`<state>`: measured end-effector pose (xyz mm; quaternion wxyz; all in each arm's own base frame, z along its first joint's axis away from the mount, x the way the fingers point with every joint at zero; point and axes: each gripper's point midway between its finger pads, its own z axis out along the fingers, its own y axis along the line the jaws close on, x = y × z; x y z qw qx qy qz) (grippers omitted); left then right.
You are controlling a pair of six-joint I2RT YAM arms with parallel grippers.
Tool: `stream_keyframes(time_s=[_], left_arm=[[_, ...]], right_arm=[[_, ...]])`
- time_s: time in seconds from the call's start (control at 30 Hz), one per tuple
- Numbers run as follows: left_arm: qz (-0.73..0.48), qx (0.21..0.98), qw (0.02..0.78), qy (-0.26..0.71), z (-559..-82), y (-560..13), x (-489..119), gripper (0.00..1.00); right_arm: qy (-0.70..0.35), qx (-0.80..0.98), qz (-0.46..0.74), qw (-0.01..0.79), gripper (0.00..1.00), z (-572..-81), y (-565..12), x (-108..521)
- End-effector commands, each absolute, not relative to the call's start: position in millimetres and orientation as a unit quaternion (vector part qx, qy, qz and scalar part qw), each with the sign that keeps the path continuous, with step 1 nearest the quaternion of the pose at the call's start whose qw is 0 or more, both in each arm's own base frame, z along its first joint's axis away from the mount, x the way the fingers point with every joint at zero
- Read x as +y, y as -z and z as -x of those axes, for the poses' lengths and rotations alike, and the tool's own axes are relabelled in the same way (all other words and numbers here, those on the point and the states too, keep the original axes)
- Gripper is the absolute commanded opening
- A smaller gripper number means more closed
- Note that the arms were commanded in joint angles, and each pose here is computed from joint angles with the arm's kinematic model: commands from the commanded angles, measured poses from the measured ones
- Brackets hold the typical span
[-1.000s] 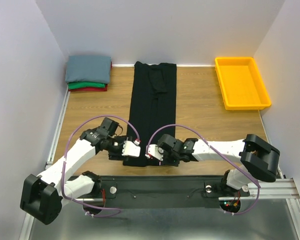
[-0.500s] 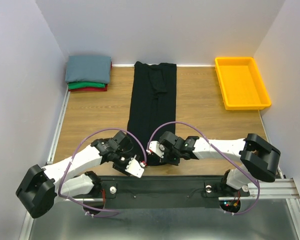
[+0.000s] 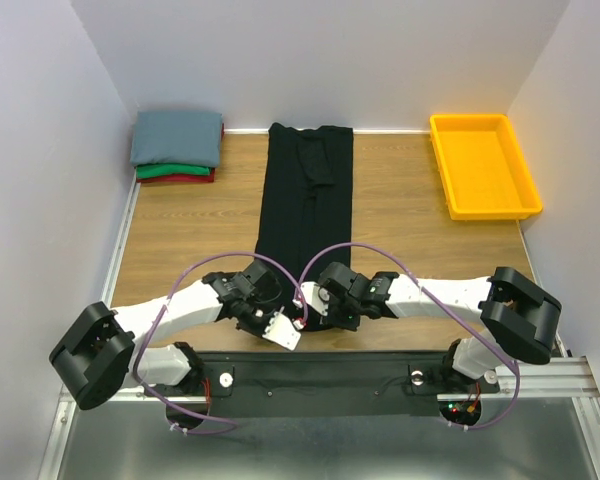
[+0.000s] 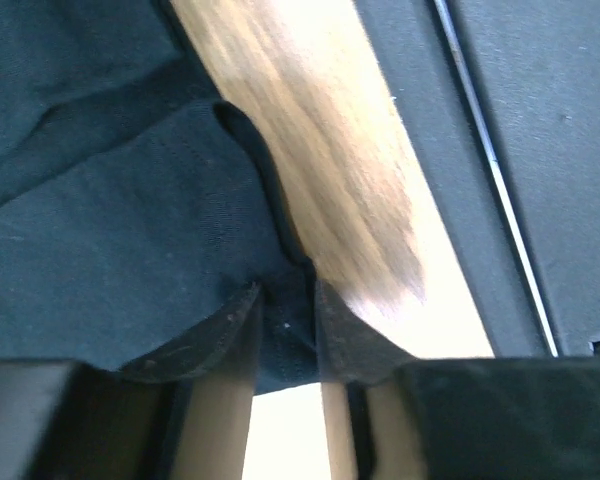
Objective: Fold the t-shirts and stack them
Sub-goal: Fold the tshirt
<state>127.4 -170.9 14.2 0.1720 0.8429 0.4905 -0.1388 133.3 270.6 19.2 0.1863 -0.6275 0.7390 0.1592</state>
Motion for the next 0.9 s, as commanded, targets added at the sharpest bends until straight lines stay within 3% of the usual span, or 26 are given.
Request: stream_keyframes(time_s=[0.0, 0.1, 0.13, 0.2, 0.37, 0.67, 0.87], left_arm=[[-0.846, 0.496, 0.159, 0.111, -131.4, -3.4, -164.3, 0.39], [-0.845, 0.498, 0.162, 0.109, -131.6, -3.4, -165.1, 0.22], [-0.844, 0.500, 0.162, 0.108, -131.1, -3.5, -164.8, 0.11], [-0.843, 0.498, 0.169, 0.111, -131.0, -9.1, -167.9, 0.00], [-0.834, 0.496, 0.180, 0.160, -121.4, -35.8, -183.9, 0.00], [-0.820, 0.506, 0.199, 0.181, -116.4, -70.5, -190.7, 0.00], [-0.791, 0.530, 0.233, 0.199, -116.8, -95.3, -201.9, 0.00]], right_arm=[[-0.159, 0.744, 0.632, 0.146, 0.00, -119.8, -11.0, 253.8], [-0.161, 0.743, 0.633, 0.146, 0.00, -118.4, -13.1, 253.9], [-0.163, 0.741, 0.634, 0.149, 0.01, -118.5, -15.0, 254.3], [-0.170, 0.732, 0.641, 0.155, 0.00, -116.9, -21.3, 254.8], [-0.178, 0.721, 0.646, 0.176, 0.00, -117.0, -36.9, 255.0], [-0.147, 0.659, 0.727, 0.126, 0.01, -107.1, -55.7, 224.6], [-0.123, 0.623, 0.756, 0.157, 0.01, -118.0, -77.4, 222.1]])
